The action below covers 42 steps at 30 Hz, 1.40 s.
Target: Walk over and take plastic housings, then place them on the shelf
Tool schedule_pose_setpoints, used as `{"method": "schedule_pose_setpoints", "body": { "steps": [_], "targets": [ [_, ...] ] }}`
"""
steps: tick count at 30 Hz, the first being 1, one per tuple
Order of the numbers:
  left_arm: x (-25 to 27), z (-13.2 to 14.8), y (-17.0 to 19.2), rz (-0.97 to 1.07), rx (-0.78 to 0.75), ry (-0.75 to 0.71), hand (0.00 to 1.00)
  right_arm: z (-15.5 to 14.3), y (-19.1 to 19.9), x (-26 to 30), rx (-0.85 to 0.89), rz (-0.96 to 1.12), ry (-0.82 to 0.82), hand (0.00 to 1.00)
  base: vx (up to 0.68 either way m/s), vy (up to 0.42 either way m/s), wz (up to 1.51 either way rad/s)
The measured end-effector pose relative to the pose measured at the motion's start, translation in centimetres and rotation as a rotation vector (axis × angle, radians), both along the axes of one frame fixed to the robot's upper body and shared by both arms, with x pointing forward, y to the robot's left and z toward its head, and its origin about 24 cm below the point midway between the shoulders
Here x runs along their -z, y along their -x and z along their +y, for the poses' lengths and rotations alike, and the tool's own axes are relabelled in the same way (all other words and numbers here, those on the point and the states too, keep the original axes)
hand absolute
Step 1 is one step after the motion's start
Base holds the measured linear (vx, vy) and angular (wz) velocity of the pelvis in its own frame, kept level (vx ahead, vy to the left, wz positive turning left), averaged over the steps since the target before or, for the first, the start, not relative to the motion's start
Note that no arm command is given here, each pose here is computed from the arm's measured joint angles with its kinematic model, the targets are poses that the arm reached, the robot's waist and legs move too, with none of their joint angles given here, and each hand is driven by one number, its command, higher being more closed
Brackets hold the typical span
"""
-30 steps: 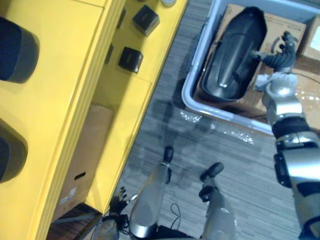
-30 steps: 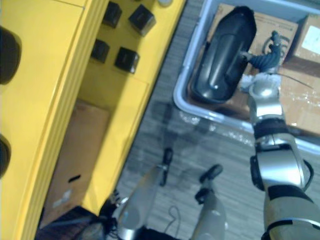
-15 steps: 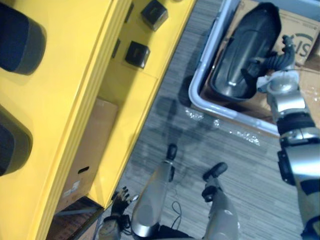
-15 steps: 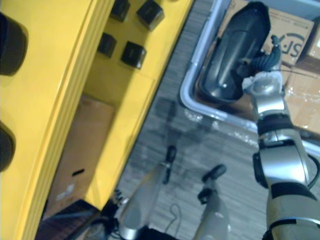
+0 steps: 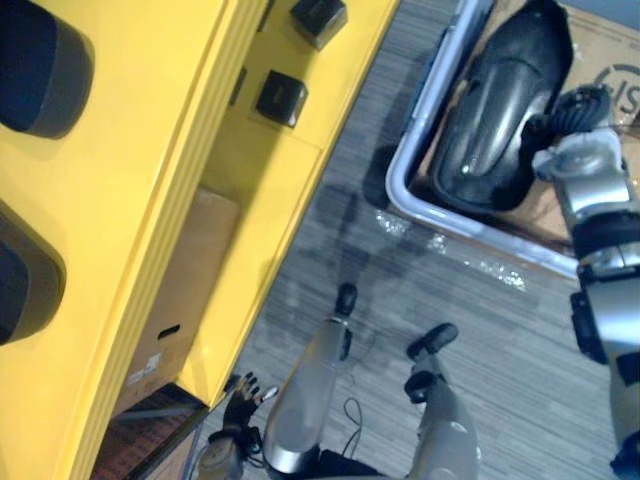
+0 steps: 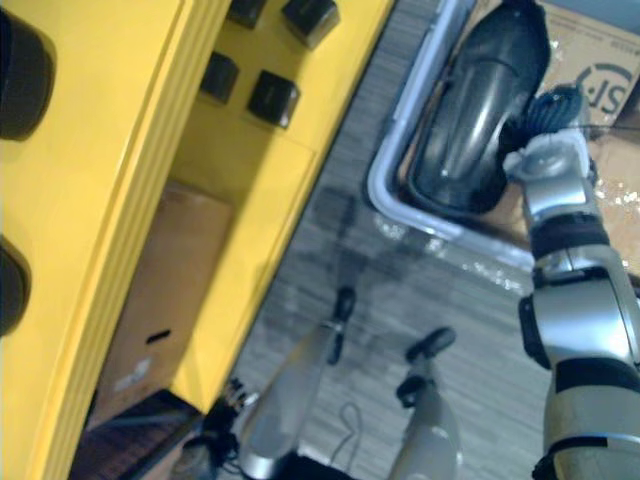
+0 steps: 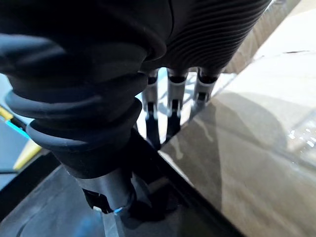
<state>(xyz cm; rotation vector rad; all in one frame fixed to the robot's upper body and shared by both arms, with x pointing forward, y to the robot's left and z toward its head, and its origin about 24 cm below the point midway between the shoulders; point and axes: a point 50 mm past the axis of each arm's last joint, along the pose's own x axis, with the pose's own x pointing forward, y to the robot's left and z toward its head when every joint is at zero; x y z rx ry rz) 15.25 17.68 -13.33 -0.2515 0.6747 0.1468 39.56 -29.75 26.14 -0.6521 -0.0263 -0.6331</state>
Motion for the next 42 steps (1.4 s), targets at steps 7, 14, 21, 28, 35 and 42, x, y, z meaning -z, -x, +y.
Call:
{"method": "schedule_pose_setpoints", "body": {
  "steps": [7,14,21,28,35,42],
  "targets": [
    [0.0,0.0,0.0,-0.002,-0.021,0.020,0.00,0.0,0.0,0.0,0.036,0.045,0.121,1.00,0.00,0.000,0.00],
    [-0.1,0.0,-0.2,-0.014,-0.027,0.026,0.00,-0.2,0.1,0.3,0.100,0.104,0.255,1.00,0.00,0.000,0.00],
    [-1.4,-0.1,-1.7,-0.123,-0.059,0.041,0.00,-0.4,0.2,0.7,0.150,0.088,0.325,1.00,0.00,0.000,0.00],
    [-5.2,-0.4,-5.0,-0.364,-0.073,0.060,0.00,-0.6,0.5,1.2,0.156,0.085,0.382,1.00,0.00,-0.001,-0.01],
    [-12.3,-0.7,-10.0,-0.679,-0.036,0.052,0.00,-1.5,1.0,1.9,0.187,0.086,0.402,1.00,-0.05,-0.023,-0.18],
    [-16.5,-1.7,-12.3,-0.790,0.062,0.048,0.00,-1.6,1.4,2.3,0.200,0.043,0.424,1.00,-0.02,-0.056,-0.15]
  ]
}}
